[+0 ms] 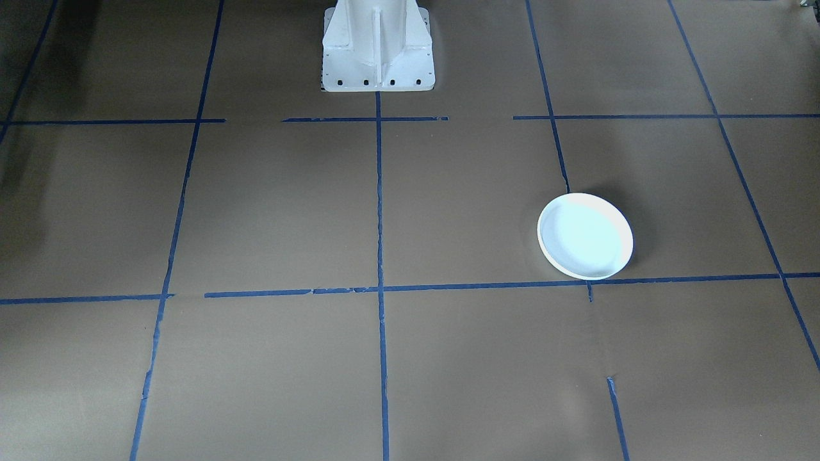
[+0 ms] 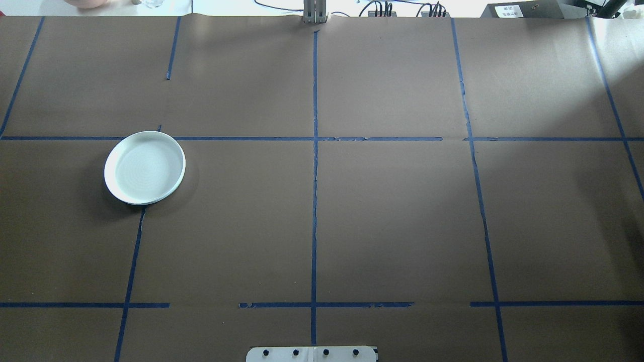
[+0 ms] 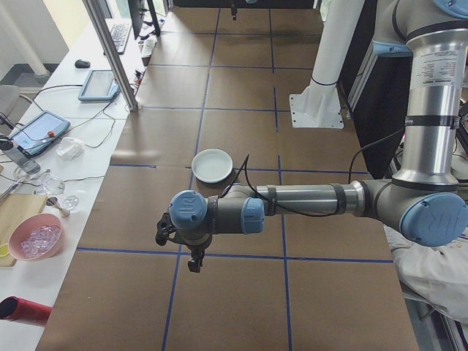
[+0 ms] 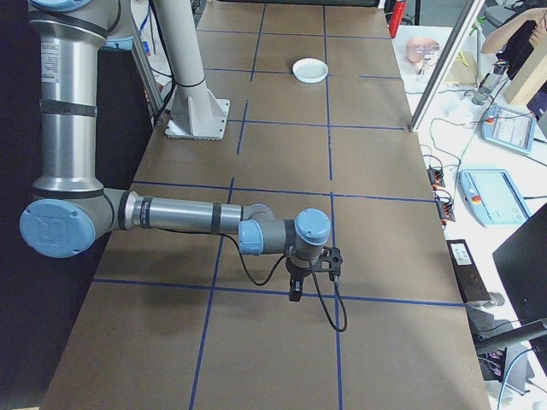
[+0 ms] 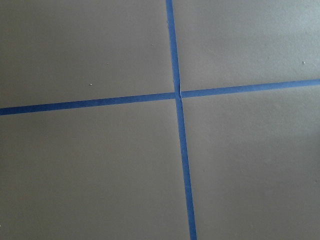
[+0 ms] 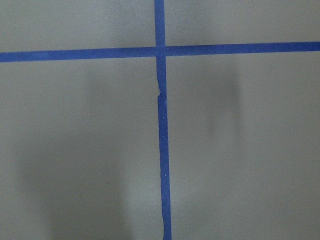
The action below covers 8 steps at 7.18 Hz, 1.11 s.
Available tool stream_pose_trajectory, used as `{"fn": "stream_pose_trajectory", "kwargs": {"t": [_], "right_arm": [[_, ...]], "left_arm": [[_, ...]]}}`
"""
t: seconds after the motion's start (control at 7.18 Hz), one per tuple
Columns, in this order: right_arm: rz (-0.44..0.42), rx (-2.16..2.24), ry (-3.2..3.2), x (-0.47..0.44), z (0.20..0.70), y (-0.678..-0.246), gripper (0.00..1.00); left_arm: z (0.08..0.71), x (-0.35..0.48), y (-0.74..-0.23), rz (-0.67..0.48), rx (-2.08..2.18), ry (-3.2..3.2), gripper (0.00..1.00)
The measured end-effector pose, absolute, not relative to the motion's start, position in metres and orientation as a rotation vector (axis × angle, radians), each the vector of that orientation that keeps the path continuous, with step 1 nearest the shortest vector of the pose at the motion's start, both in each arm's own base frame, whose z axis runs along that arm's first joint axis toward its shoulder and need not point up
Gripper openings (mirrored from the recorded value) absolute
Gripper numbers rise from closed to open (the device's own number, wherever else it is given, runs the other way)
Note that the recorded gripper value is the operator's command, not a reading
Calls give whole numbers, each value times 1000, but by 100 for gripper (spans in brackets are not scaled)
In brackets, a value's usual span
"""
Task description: Stack plate in center
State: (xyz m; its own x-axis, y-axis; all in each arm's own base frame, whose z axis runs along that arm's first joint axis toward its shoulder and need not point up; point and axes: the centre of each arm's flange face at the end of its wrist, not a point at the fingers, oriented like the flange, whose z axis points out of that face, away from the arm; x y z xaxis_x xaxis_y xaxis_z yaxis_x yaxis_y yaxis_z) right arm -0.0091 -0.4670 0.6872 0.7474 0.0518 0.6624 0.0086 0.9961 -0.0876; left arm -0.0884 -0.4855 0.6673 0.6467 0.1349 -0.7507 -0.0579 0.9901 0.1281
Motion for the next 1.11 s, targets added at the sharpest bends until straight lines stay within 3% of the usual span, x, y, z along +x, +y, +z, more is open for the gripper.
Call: {"fn": "stream_pose_trajectory", "kwargs": {"t": [1.11], "right_arm": [[24,-86,-727,-9,687,-467,100]], "left_arm": [[682,-125,-464,33,97,811,100]]}}
